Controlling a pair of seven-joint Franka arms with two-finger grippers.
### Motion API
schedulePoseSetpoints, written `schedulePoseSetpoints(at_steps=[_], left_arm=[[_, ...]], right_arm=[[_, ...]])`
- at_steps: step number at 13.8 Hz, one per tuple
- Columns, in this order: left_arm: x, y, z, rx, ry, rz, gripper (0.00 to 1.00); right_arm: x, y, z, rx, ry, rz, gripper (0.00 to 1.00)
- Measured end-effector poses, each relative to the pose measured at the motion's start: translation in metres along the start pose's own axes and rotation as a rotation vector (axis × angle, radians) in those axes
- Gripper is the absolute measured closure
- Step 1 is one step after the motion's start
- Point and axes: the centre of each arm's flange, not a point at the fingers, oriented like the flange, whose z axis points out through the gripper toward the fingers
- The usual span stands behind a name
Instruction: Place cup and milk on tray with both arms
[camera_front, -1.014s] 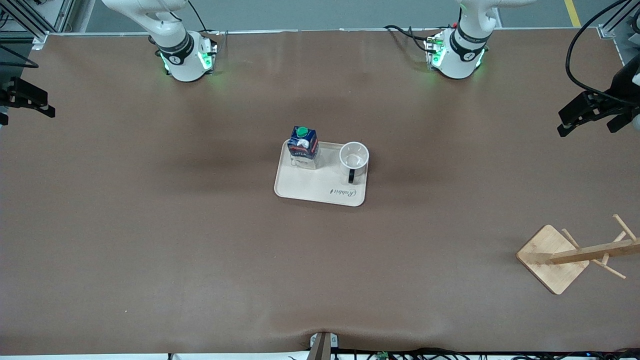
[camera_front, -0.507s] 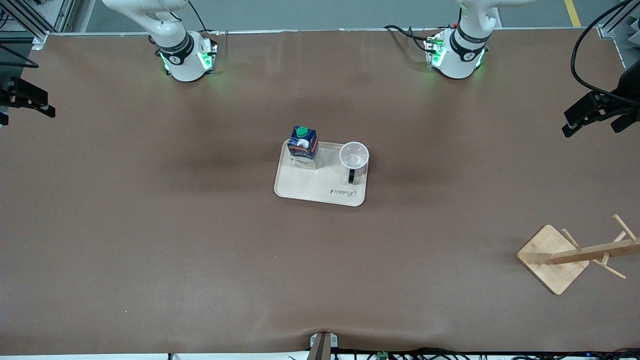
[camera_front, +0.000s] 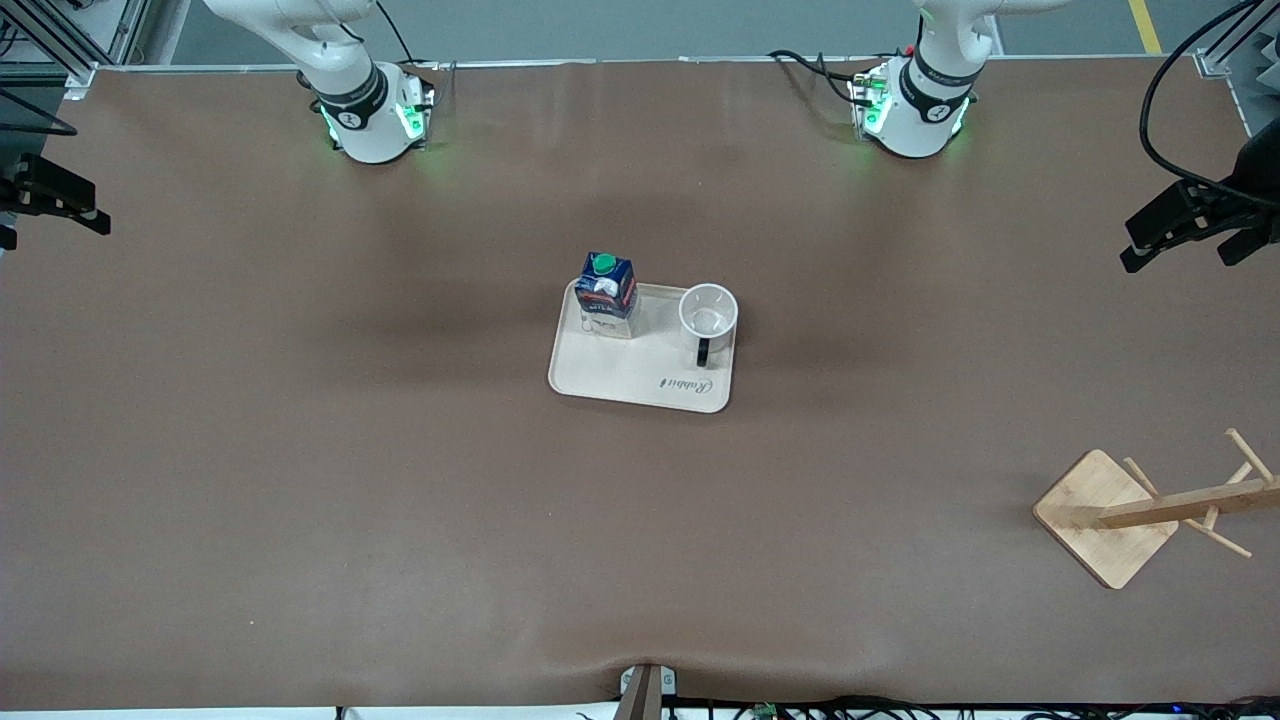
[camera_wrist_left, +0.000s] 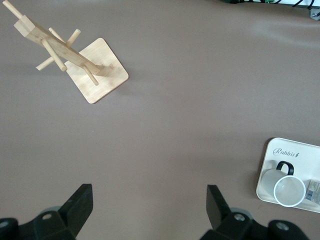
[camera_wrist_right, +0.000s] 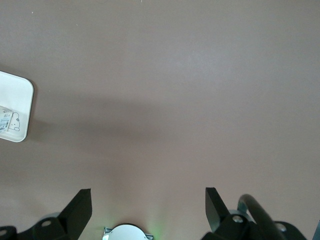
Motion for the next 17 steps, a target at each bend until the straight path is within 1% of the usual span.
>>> schedulePoseSetpoints(at_steps=[10, 12, 15, 17], left_arm=[[-0.0006, 0.0017, 0.0004, 0.000, -0.005, 0.004, 0.00], [-0.0005, 0.0027, 0.0011, 0.000, -0.006, 0.006, 0.00], [0.0010, 0.0045, 0.0039, 0.000, -0.011, 0.009, 0.00], [0.0014, 0.0037, 0.0022, -0.001, -0.007, 0.007, 0.00]], right_arm=[[0.0000, 0.0003, -0.0001, 0.000, 0.001, 0.001, 0.00], [0.0010, 0.0005, -0.0011, -0.003, 0.011, 0.000, 0.00], [0.0038, 0.0010, -0.0051, -0.011, 0.041, 0.000, 0.00], [0.0043, -0.0007, -0.0073, -0.013, 0.047, -0.003, 0.00]])
